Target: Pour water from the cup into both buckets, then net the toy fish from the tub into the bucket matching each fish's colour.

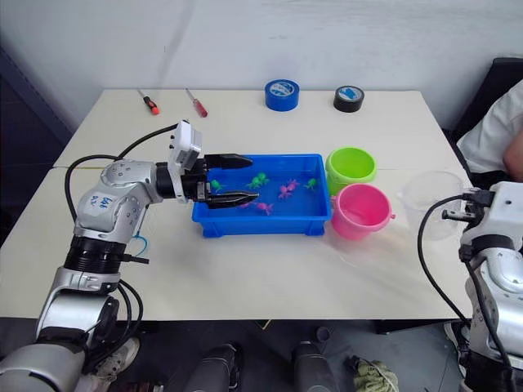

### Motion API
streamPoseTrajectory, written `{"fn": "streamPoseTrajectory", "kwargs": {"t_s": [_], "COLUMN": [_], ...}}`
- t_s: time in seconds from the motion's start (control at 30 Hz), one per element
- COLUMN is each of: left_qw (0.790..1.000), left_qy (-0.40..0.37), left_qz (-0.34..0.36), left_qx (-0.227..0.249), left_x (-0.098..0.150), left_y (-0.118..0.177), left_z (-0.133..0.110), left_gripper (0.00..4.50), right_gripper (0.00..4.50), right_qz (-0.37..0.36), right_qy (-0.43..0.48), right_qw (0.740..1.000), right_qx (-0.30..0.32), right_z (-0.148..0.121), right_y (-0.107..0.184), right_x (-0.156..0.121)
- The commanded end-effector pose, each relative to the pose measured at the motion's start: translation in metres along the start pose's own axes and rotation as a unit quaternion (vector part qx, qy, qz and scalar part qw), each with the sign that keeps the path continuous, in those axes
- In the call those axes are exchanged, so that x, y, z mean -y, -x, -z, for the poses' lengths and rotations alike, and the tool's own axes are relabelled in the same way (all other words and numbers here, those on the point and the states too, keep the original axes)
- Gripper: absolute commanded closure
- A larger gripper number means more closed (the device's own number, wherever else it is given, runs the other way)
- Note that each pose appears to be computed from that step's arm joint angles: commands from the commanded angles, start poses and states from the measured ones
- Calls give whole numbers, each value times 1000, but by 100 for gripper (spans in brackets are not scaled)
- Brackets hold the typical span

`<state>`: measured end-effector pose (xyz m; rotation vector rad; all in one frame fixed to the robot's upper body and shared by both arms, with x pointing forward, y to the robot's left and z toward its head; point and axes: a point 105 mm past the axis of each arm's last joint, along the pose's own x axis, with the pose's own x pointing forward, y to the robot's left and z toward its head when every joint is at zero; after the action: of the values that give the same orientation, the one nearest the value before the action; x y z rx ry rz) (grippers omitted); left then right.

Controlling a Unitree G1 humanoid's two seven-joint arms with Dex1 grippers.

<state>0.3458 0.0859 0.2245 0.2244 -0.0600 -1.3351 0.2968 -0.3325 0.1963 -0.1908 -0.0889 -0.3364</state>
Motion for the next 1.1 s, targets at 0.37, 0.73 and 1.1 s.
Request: {"fn": "streamPoseTrajectory", "kwargs": {"t_s": [0.37,0.73,1.1], "left_qw": [1000,999,999], "left_qy": [-14,-15,-15], "left_qz": [23,23,23], "left_qx": [-15,-16,-18], "left_x": [5,6,8], "left_y": [7,7,8], "left_z": [-6,-5,-3], "left_gripper": [0,0,0], "right_gripper": [445,445,445], "right_qz": [-35,-68,-52], "right_qy": [132,202,297], "right_qw": [987,973,946], "right_qx": [82,94,114], "right_z": [-52,-53,-57], "right_y": [-5,-6,-11], "right_x": [-11,-27,-34]}}
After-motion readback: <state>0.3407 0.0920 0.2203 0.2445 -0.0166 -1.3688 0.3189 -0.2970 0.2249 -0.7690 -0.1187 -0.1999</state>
